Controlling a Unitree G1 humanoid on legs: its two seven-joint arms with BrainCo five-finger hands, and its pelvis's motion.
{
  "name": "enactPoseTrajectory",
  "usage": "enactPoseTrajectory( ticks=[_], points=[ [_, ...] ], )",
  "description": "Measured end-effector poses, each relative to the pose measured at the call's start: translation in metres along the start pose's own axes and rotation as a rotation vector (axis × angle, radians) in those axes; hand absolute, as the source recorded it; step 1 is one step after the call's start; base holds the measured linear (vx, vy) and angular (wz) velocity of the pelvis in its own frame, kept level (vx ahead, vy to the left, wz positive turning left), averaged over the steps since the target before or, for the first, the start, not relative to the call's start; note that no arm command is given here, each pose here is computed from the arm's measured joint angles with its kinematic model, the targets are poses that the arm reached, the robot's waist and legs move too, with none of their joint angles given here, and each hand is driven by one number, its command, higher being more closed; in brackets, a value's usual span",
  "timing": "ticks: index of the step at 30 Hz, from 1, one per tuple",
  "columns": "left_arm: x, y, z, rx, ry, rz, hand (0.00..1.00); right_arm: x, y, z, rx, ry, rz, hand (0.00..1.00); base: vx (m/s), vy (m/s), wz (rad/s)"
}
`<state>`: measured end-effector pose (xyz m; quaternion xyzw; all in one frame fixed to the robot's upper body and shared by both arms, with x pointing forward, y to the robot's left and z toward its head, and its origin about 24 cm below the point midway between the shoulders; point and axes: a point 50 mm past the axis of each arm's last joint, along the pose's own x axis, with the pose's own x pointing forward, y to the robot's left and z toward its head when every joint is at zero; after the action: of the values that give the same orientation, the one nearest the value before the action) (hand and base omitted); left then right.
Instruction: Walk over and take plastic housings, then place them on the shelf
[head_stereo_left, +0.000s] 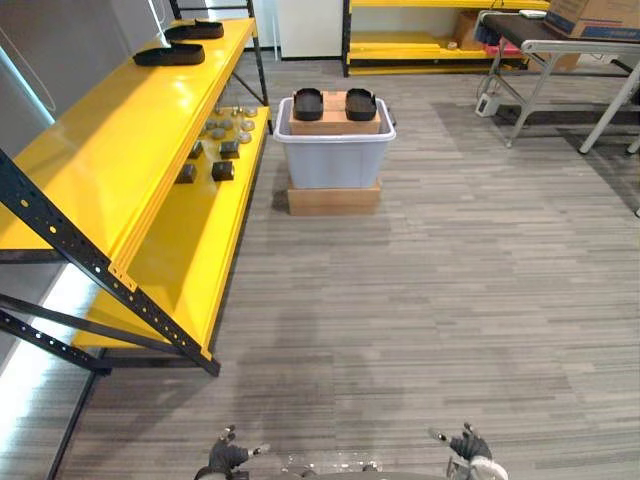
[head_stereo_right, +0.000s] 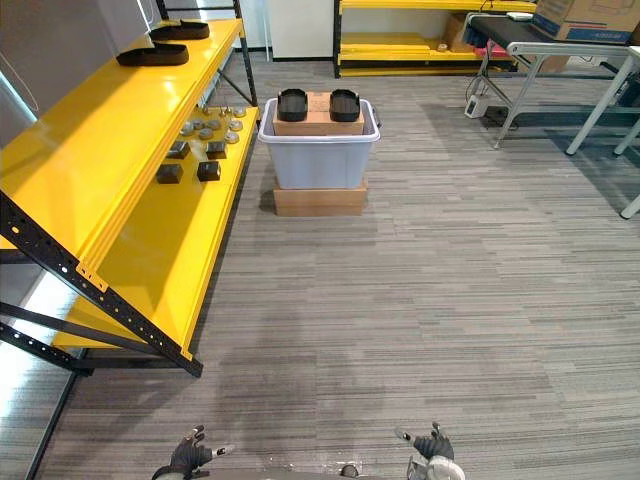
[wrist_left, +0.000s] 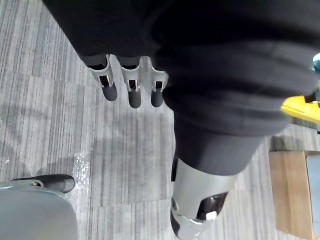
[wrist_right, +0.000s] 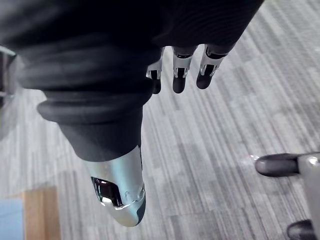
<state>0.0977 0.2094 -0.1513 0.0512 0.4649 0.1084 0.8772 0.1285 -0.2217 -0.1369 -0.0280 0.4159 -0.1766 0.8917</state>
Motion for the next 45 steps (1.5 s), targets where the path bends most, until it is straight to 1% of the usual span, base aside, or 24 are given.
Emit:
enactPoseTrajectory(
  ticks=[5,14,21,26,33,38,45],
  points=[
    [0.001,-0.001,0.012,0.017,-0.06,-0.004,0.0,0.002,0.004,0.013,-0.131,-0.062,0.034,0.0,0.0,0.02,0.06],
    [0.0,0.0,0.021,0.033,-0.112,-0.004,0.0,0.004,-0.003,0.015,-0.152,-0.068,0.019,0.0,0.0,0.0,0.0],
    [-0.001,0.001,0.029,0.029,-0.147,-0.002,0.0,0.004,-0.005,0.016,-0.146,-0.063,0.012,0.0,0.0,0.002,0.0],
    [0.0,0.002,0.041,0.023,-0.192,0.008,0.0,0.01,-0.005,0.034,-0.115,-0.099,-0.003,0.0,0.02,0.021,-0.1],
    [-0.002,0.007,0.056,-0.007,-0.254,0.042,0.0,0.019,-0.015,0.061,-0.069,-0.151,-0.058,0.0,0.02,0.078,-0.24],
    [0.0,0.013,0.068,-0.003,-0.294,0.055,0.0,0.019,-0.018,0.06,-0.04,-0.135,-0.082,0.0,0.1,0.112,0.05],
    [0.002,0.017,0.085,-0.013,-0.337,0.092,0.0,0.024,-0.013,0.088,-0.014,-0.202,-0.079,0.0,0.23,-0.065,0.1]
  ],
)
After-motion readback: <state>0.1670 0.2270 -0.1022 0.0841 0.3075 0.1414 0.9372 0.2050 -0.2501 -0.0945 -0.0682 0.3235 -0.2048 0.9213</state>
